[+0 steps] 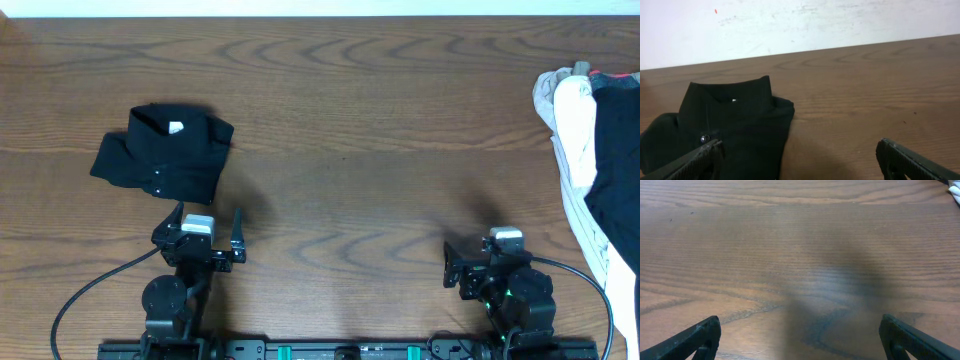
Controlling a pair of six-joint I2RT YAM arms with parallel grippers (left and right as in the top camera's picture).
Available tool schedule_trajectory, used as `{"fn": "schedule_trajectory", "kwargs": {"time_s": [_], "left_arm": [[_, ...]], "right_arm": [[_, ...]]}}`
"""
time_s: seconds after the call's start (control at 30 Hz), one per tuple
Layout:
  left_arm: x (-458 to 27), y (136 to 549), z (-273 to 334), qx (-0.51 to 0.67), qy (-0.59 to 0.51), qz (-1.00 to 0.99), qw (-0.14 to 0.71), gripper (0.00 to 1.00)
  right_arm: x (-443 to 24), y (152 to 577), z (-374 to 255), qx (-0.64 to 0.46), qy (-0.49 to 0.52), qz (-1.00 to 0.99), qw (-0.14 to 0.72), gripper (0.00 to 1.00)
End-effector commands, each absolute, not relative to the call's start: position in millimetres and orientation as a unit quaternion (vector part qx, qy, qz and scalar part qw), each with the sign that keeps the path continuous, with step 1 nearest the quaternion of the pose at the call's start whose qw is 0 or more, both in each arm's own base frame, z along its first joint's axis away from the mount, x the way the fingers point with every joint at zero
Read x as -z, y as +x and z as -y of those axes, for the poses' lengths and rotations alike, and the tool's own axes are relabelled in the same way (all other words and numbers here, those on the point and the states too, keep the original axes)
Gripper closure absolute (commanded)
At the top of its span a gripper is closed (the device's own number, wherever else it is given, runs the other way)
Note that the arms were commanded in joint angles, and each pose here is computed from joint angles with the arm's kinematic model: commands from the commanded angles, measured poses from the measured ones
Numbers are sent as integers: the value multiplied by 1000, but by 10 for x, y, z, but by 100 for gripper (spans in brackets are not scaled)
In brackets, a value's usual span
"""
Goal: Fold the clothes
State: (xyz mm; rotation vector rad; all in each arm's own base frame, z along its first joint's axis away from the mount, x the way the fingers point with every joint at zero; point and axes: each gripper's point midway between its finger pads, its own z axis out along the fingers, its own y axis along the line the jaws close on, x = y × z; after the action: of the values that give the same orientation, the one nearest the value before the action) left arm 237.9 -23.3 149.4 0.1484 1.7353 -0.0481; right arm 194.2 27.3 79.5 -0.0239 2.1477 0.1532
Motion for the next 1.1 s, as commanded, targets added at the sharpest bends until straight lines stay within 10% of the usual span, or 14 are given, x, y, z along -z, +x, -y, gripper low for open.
{"fn": "schedule_trajectory", "kwargs": {"time_s": [0.0,1.07], "left_arm": [[-1370,2387,218,19,62,-769,635,2],[-1366,2377,311,32,77,-769,634,2]], "right_arm": [[-788,1941,-265,-66,-2,-878,475,1],[-788,1941,-266,-66,-2,-878,475,1]]}}
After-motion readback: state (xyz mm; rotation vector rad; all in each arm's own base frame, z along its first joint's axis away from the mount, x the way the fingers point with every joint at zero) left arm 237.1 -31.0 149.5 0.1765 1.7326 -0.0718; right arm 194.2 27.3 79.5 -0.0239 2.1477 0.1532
